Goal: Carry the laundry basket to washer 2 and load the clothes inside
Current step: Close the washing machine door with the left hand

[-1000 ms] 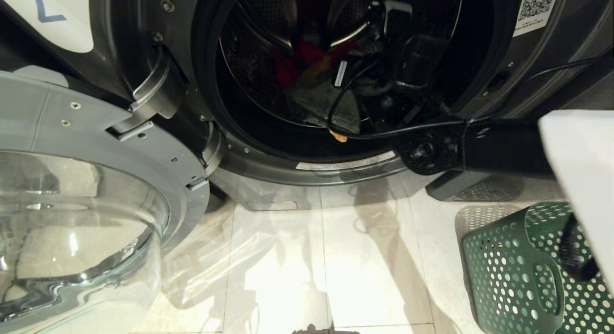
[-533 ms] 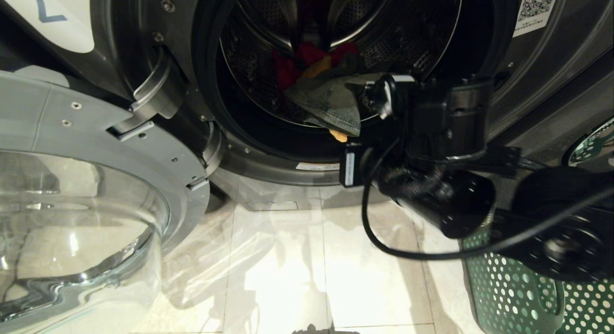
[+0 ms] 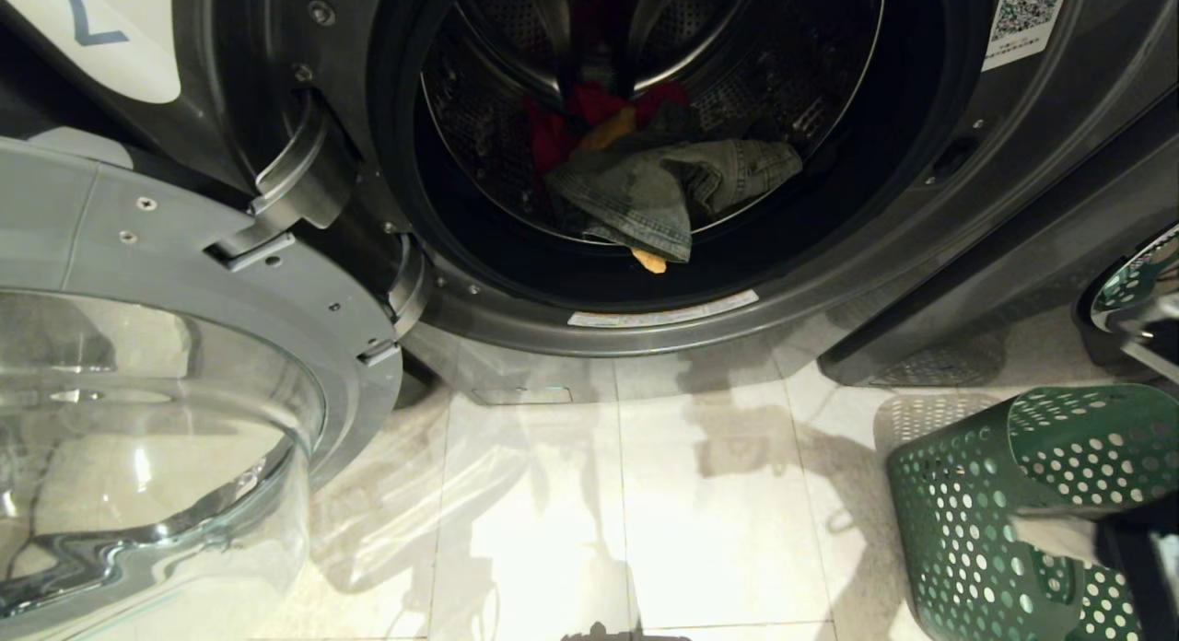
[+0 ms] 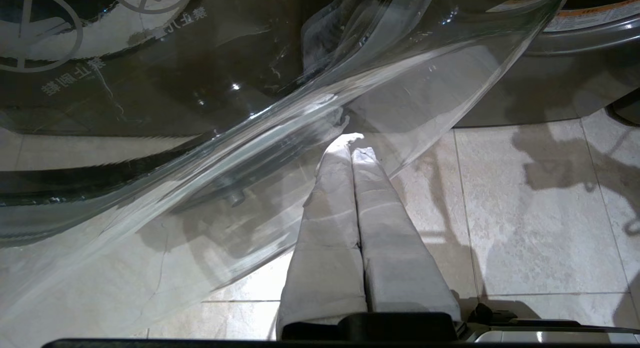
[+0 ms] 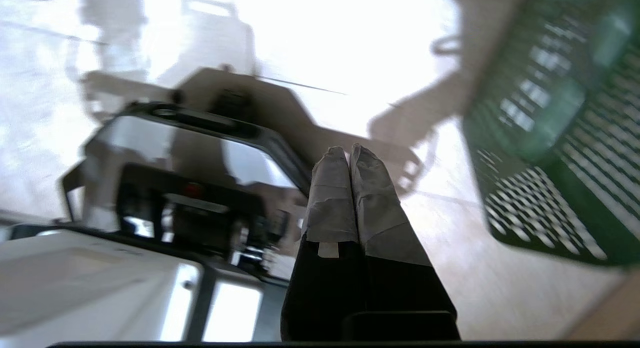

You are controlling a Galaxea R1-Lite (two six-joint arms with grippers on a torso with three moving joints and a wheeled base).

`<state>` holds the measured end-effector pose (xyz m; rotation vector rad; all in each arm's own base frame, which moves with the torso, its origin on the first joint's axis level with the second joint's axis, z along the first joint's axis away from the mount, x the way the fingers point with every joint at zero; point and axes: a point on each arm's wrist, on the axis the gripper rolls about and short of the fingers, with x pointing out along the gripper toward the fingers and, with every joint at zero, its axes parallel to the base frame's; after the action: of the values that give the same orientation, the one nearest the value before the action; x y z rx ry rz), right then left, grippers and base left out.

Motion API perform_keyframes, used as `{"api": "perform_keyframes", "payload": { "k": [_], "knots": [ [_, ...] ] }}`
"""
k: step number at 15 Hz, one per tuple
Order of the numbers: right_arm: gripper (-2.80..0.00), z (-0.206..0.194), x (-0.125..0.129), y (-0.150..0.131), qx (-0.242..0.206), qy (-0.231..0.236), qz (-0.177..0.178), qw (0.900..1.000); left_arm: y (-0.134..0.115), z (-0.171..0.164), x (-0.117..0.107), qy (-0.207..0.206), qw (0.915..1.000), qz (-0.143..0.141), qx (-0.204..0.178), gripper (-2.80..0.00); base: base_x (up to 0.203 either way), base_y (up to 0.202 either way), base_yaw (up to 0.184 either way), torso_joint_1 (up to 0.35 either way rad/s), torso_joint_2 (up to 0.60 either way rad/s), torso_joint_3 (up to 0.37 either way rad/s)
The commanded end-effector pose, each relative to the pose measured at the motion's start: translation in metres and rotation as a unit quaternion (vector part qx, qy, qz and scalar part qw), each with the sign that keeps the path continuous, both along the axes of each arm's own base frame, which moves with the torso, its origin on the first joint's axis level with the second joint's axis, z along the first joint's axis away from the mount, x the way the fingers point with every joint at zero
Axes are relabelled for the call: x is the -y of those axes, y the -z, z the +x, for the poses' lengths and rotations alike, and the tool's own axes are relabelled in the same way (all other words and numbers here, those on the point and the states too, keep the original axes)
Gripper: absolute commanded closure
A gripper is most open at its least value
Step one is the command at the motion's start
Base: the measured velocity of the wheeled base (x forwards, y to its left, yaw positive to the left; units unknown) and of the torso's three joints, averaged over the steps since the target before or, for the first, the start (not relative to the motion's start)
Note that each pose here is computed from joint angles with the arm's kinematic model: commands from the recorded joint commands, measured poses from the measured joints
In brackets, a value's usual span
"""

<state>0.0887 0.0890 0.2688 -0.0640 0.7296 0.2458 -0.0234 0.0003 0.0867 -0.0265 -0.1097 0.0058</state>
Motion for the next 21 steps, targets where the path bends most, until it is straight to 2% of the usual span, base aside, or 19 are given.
{"api": "perform_keyframes", "payload": {
  "k": [1, 3, 4, 6, 7, 9, 11, 13, 14, 18, 19, 21],
  "knots": [
    [0.00, -0.031, 0.051, -0.006, 0.021, 0.074, 0.012, 0.997, 0.011, 0.003, 0.000, 0.000, 0.9998, 0.000, -0.020, 0.00, 0.000, 0.000, 0.000, 0.000, 0.00, 0.000],
    [0.00, -0.040, 0.071, 0.003, 0.027, 0.146, 0.007, 0.989, 0.011, 0.003, 0.000, 0.000, 0.9998, 0.000, -0.020, 0.00, 0.000, 0.000, 0.000, 0.000, 0.00, 0.000],
    [0.00, -0.045, 0.076, 0.016, 0.023, 0.154, -0.003, 0.988, 0.011, 0.003, 0.000, 0.000, 0.9998, 0.000, -0.020, 0.00, 0.000, 0.000, 0.000, 0.000, 0.00, 0.000],
    [0.00, -0.059, 0.087, 0.052, 0.039, 0.132, -0.054, 0.989, 0.011, 0.003, 0.000, 0.000, 0.9998, 0.000, -0.020, 0.00, 0.000, 0.000, 0.000, 0.000, 0.00, 0.000],
    [0.00, -0.060, 0.087, 0.070, 0.054, 0.116, -0.062, 0.990, 0.011, 0.003, 0.000, 0.000, 0.9998, 0.000, -0.020, 0.00, 0.000, 0.000, 0.000, 0.000, 0.00, 0.000],
    [0.00, -0.056, 0.087, 0.112, 0.090, 0.089, -0.072, 0.989, 0.011, 0.003, 0.000, 0.000, 0.9998, 0.000, -0.020, 0.00, 0.000, 0.000, 0.000, 0.000, 0.00, 0.000],
    [0.00, -0.059, 0.088, 0.160, 0.123, 0.075, -0.066, 0.987, 0.011, 0.003, 0.000, 0.000, 0.9998, 0.000, -0.020, 0.00, 0.000, 0.000, 0.000, 0.000, 0.00, 0.000],
    [0.00, -0.076, 0.089, 0.190, 0.156, 0.067, -0.058, 0.984, 0.011, 0.003, 0.000, 0.000, 0.9998, 0.000, -0.020, 0.00, 0.000, 0.000, 0.000, 0.000, 0.00, 0.000],
    [0.00, -0.084, 0.089, 0.192, 0.198, 0.069, -0.056, 0.976, 0.011, 0.003, 0.000, 0.000, 0.9998, 0.000, -0.020, 0.00, 0.000, 0.000, 0.000, 0.000, 0.00, 0.000],
    [0.00, -0.109, 0.088, 0.193, 0.352, 0.068, -0.040, 0.933, 0.011, 0.003, 0.000, 0.000, 0.9998, 0.000, -0.020, 0.00, 0.000, 0.000, 0.000, 0.000, 0.00, 0.000],
    [0.00, -0.112, 0.088, 0.194, 0.367, 0.067, -0.035, 0.927, 0.011, 0.003, 0.000, 0.000, 0.9998, 0.000, -0.020, 0.00, 0.000, 0.000, 0.000, 0.000, 0.00, 0.000],
    [0.00, -0.112, 0.088, 0.193, 0.361, 0.076, -0.001, 0.929, 0.011, 0.003, 0.000, 0.000, 0.9998, 0.000, -0.020, 0.00, 0.000, 0.000, 0.000, 0.000, 0.00, 0.000]
  ]
}}
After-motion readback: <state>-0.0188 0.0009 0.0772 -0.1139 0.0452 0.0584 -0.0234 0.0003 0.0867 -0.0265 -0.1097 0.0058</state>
